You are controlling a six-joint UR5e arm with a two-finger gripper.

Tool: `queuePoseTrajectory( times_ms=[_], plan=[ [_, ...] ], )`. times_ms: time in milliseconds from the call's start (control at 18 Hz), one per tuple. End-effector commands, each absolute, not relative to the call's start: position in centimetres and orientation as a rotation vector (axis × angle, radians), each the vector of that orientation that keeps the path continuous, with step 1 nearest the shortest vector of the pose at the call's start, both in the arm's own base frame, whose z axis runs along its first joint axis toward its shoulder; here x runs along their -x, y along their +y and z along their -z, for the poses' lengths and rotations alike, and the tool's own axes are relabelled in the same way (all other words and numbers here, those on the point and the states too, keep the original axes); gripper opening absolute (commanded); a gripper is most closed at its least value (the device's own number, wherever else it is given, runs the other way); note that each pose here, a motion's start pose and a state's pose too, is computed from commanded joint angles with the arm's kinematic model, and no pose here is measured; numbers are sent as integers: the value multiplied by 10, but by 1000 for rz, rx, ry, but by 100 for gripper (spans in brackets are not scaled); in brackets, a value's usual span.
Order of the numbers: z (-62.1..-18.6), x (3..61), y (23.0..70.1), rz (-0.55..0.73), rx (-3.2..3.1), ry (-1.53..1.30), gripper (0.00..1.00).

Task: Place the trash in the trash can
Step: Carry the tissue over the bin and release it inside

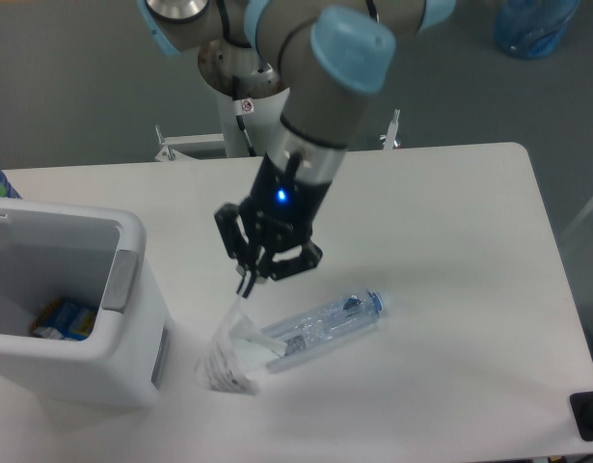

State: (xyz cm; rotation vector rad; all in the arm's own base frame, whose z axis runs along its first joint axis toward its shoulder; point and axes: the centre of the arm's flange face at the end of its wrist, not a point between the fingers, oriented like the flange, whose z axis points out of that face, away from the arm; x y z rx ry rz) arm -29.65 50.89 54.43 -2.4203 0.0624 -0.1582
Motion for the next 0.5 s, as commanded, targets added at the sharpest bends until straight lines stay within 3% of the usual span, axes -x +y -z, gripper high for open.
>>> queuePoseTrajectory(
  times_ms=[444, 500],
  plan=[
    [-568, 194, 524, 178, 2396, 255, 0],
    [-564, 182, 527, 194, 2400, 276, 5]
  ],
)
